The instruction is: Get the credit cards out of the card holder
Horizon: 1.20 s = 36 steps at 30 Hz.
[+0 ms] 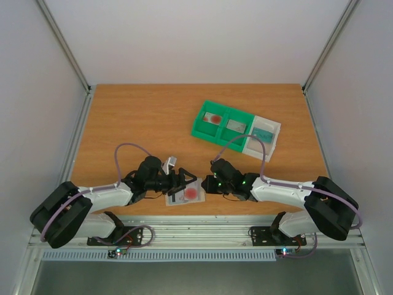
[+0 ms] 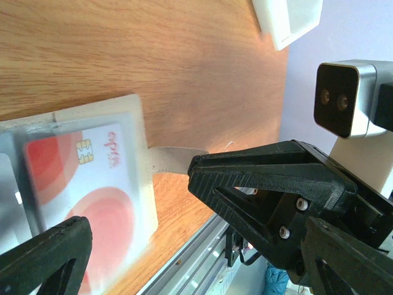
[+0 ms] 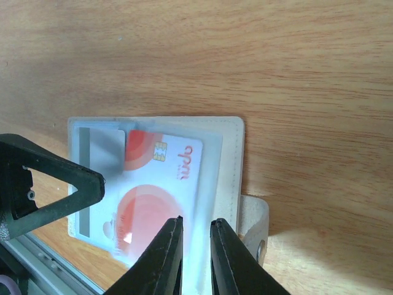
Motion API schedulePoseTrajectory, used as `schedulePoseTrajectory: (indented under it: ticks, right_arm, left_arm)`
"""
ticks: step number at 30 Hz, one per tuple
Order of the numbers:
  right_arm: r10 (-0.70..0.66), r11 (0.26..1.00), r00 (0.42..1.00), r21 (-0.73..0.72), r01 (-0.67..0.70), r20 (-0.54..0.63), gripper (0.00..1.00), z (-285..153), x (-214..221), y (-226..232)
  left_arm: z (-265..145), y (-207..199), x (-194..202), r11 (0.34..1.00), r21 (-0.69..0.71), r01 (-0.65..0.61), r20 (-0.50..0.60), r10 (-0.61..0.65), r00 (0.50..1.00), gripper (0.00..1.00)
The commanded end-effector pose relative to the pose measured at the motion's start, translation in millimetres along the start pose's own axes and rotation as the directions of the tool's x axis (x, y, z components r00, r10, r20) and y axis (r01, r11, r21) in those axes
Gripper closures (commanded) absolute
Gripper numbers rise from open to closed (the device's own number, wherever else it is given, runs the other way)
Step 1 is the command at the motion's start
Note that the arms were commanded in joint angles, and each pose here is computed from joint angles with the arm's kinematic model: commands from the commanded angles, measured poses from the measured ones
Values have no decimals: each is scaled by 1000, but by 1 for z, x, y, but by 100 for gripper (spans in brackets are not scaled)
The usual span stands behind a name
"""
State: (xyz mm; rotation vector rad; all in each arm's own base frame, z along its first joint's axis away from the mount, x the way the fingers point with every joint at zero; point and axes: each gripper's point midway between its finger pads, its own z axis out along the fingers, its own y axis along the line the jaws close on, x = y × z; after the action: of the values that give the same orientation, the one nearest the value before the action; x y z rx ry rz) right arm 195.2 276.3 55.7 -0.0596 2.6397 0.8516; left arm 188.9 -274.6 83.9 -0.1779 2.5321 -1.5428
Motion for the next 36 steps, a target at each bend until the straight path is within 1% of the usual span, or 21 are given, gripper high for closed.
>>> schedulePoseTrajectory:
  ticks: [1, 6, 11, 17, 23, 25, 36]
  right_arm:
    - [-8, 1000, 1000, 26, 7, 21, 84, -4, -3, -5]
    - [-10, 1000, 1000, 4, 10, 8, 84, -3, -3, 1]
    - [-19, 999, 1000, -35, 18, -20, 84, 1, -2, 13]
    - [-13, 996, 998, -90, 8, -54, 85, 9, 1, 24]
    - [-8, 996, 996, -95, 0, -90, 88, 18, 5, 26]
    - [-12, 993, 997, -116, 3, -75, 88, 19, 1, 32]
    - [-5, 998, 994, -67, -2, -110, 87, 34, 12, 15]
  left_arm:
    - [-1, -11, -4, 998, 17, -67, 15, 66, 998, 6]
    - [-4, 5, -5, 994, -74, -77, 24, 79, 997, 9]
    - [-10, 24, -7, 982, -171, -85, 50, 95, 994, 15]
    - [-15, 38, -7, 973, -221, -63, 74, 82, 994, 32]
    - [-13, 38, -6, 976, -212, -46, 74, 63, 995, 46]
    - [-12, 39, -6, 977, -210, -41, 77, 58, 995, 47]
    - [-5, 50, -5, 975, -223, -5, 66, 21, 998, 53]
